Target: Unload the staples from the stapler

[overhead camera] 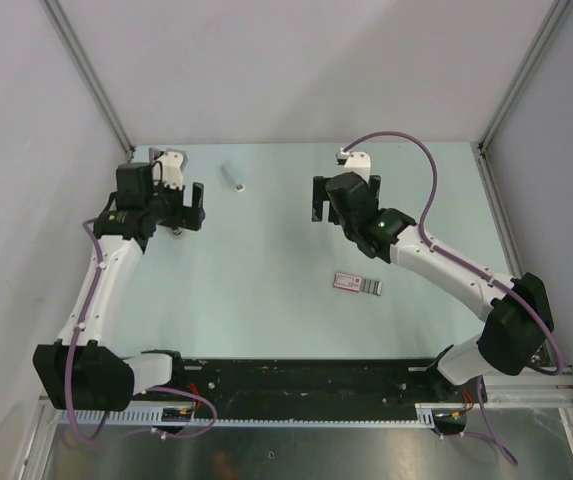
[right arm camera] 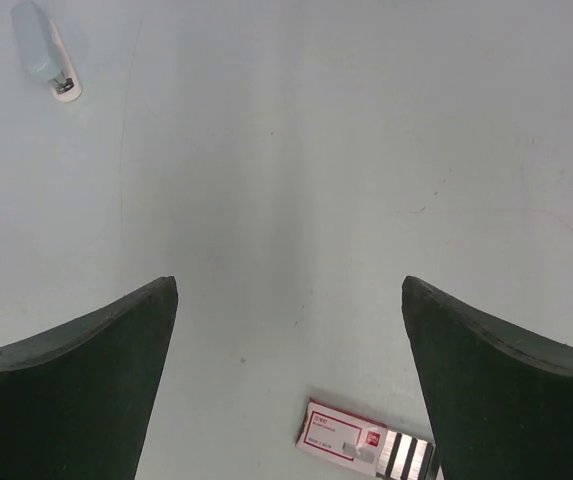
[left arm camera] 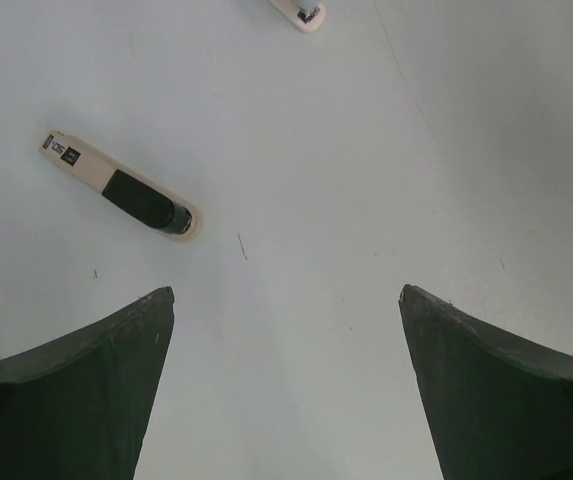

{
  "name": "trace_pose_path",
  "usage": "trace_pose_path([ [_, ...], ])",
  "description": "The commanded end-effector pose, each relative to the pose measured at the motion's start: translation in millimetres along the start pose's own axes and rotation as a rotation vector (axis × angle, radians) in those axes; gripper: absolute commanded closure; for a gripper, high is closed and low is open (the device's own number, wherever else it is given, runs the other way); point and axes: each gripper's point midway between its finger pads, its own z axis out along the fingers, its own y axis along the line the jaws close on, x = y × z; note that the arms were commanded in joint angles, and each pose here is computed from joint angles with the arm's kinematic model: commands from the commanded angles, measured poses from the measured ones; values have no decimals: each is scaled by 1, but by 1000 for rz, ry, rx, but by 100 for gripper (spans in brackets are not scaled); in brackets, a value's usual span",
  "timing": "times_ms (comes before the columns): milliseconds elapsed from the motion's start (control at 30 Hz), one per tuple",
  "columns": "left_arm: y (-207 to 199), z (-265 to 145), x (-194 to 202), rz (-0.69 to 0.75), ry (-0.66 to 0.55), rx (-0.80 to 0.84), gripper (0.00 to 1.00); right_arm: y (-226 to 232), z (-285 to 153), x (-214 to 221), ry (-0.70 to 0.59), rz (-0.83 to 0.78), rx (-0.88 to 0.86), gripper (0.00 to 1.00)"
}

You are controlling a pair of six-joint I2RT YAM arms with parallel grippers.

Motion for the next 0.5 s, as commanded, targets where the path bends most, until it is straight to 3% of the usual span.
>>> trace_pose_path([
  [0, 7, 3, -35, -42, -77, -20, 1, -4, -5, -25, -57, 70, 17, 1],
  [200, 12, 34, -64, -89, -86, -48, 1, -8, -5, -18, -28, 69, 26, 1],
  [333, 18, 69, -76, -89, -48, -145, 1, -13, -7, -15, -19, 65, 32, 1],
  [467, 23, 111, -85, -179, -18, -193, 1, -24, -9, -14, -19, 84, 28, 1],
])
